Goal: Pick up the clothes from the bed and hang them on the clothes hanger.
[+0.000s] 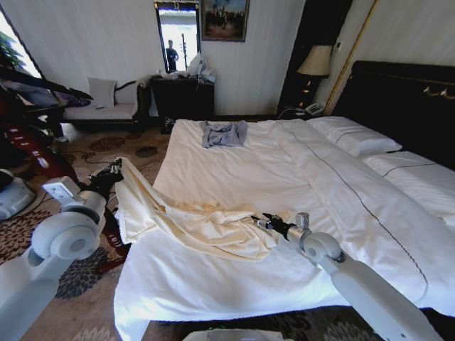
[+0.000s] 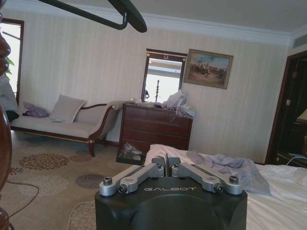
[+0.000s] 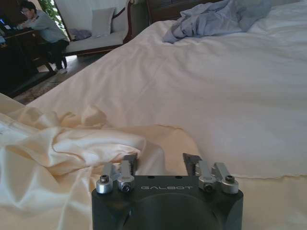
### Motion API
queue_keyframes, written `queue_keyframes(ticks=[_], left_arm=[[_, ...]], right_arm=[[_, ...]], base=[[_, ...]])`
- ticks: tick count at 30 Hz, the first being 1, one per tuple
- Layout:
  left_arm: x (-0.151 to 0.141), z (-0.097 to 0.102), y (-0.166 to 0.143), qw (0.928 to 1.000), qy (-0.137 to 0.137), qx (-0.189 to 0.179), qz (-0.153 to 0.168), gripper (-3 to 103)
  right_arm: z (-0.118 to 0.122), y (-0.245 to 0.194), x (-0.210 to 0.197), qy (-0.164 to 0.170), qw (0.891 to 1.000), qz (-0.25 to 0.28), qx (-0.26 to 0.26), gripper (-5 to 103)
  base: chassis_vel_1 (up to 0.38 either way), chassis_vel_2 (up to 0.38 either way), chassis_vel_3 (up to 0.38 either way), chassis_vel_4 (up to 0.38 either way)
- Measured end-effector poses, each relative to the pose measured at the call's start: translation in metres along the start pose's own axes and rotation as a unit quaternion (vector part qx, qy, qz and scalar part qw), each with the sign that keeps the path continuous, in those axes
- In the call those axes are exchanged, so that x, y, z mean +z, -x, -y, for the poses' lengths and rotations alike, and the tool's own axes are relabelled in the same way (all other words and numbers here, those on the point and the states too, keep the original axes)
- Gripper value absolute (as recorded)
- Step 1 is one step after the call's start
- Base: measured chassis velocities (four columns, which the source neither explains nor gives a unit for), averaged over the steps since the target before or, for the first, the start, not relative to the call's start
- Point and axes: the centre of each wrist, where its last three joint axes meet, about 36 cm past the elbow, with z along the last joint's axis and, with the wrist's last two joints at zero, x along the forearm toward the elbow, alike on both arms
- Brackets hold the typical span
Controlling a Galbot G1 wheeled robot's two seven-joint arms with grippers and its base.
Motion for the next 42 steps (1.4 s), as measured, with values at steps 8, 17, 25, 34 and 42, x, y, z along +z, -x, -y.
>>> queue_keyframes(ticks=[8,17,25,34,42], left_arm=[[0.001,0.001,0.002,1.0000,-0.001,0.001,-0.001,2],[0.005,0.002,0.002,1.0000,-0.003,0.002,-0.004,2],[-0.001,0.003,0.001,0.9999,-0.002,0.007,0.014,2],[-0.042,0.024,-0.001,0.9950,-0.007,0.072,0.069,2],[-0.087,0.021,0.028,0.9880,-0.005,0.094,0.123,2]], right_arm=[[-0.005,0.003,-0.001,0.003,1.000,0.002,-0.013,30],[-0.011,-0.005,-0.010,-0.001,1.000,0.014,-0.021,4],[-0.016,-0.044,-0.051,-0.029,0.997,0.065,-0.002,0],[-0.039,-0.135,-0.153,-0.096,0.979,0.174,0.038,0],[-0.049,-0.172,-0.227,-0.117,0.958,0.250,0.081,0]], base=[[0.000,0.000,0.000,0.000],[0.000,0.000,0.000,0.000],[0.000,0.000,0.000,0.000],[0.000,0.000,0.000,0.000],[0.000,0.000,0.000,0.000]])
